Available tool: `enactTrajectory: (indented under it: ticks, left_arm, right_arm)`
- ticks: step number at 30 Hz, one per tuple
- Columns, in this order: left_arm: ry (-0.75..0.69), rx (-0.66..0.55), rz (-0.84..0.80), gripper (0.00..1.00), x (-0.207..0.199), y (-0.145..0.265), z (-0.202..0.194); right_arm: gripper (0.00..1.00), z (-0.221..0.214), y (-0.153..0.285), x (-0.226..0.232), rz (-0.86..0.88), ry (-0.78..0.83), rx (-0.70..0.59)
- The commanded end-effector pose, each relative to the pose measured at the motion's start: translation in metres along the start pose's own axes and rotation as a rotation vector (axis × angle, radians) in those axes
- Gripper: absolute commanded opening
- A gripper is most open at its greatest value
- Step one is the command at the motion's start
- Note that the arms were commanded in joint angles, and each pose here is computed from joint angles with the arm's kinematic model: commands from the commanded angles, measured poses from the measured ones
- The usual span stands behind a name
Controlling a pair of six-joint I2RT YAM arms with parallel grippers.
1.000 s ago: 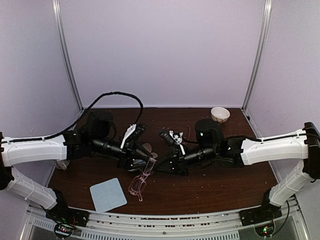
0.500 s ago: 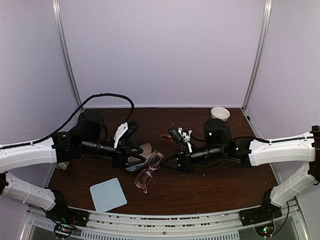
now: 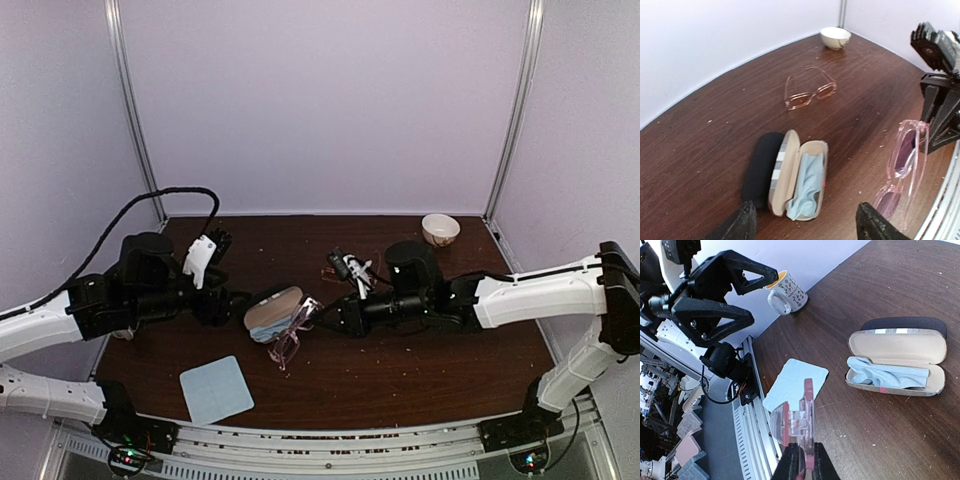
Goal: Organize the sunglasses
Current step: Place the sunglasses in the sunglasses case.
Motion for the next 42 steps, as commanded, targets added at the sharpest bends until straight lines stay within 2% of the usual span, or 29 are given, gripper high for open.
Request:
enactTrajectory:
  ticks: [1,6,11,26,42]
  left_arm:
    - [0.044,0.031,0.188,0.74,0.028,0.006,-0.019]
    - [0.053,0.042,0.242,0.86,0.036,0.006,-0.029]
    - [0.061,0.062,0.288,0.93,0.044,0.004,-0.037]
    - [0.081,0.083,0.337,0.94,0.055,-0.004,-0.059]
    - [0.066,0.107,0.342,0.92,0.057,-0.011,-0.072]
  right_arm:
    - [0.00,0.034,-0.010,0.006,-0.008,-0.038,-0.075]
    - [0.00,0.039,-0.033,-0.003,-0.015,-0.099,-0.044]
    - [0.00,0.047,-0.053,-0.016,-0.016,-0.181,-0.025]
    - [0.00,0.057,-0.087,-0.037,0.022,-0.320,0.019]
    - [0.00,0.052,-0.106,-0.072,-0.030,-0.425,0.065]
Point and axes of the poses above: each gripper's point midway between its finger pads, its own y axis back along the fingers, its own x axis along the line the jaws close on, z = x × y, the point moved 3 cm from there along y, back along the fingers, and after that the axes turned 2 degrees about -y, right-handed, at the moved point
